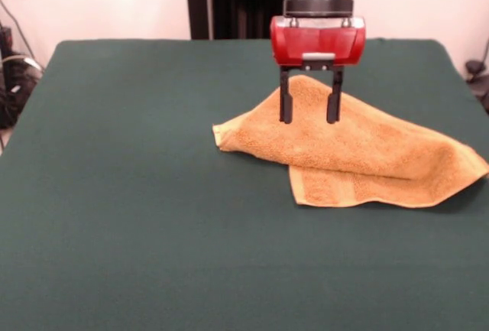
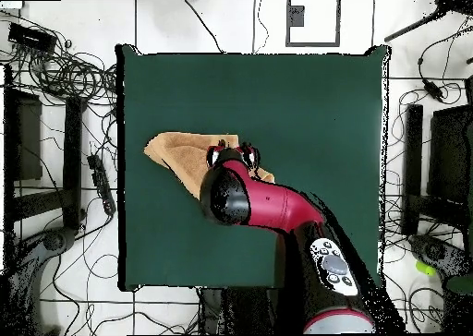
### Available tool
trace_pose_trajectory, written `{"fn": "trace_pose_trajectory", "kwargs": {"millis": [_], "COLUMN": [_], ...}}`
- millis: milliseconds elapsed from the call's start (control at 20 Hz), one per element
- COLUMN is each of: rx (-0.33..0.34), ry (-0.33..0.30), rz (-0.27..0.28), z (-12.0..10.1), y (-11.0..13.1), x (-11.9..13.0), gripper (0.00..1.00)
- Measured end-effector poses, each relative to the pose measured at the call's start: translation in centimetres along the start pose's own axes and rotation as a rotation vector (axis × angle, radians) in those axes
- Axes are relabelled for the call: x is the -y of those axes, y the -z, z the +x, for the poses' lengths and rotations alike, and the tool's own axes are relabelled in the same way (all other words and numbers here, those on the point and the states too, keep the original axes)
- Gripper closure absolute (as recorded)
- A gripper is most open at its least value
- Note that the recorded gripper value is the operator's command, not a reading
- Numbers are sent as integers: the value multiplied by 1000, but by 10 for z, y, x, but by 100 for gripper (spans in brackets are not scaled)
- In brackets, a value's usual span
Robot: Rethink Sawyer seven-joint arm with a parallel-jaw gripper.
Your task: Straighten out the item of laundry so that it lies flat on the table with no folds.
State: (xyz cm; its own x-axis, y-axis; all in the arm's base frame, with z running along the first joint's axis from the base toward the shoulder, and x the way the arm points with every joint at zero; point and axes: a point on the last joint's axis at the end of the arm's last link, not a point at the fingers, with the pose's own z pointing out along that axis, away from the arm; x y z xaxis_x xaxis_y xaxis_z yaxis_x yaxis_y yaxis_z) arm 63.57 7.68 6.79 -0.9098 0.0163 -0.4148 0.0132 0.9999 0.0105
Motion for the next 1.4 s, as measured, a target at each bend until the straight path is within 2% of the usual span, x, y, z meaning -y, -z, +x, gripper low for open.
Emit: {"fn": "trace_pose_trajectory", "kwargs": {"millis": [150, 200, 750, 1050, 1400], "rx": [0, 0, 15, -13, -14], "ry": [0, 4, 31, 27, 28], "rz": [0, -1, -8, -12, -13], "z": [0, 0, 10, 22, 32], "y": [0, 0, -9, -20, -38], "x": [0, -2, -21, -21, -21], "gripper": [0, 100, 100, 100, 100]}}
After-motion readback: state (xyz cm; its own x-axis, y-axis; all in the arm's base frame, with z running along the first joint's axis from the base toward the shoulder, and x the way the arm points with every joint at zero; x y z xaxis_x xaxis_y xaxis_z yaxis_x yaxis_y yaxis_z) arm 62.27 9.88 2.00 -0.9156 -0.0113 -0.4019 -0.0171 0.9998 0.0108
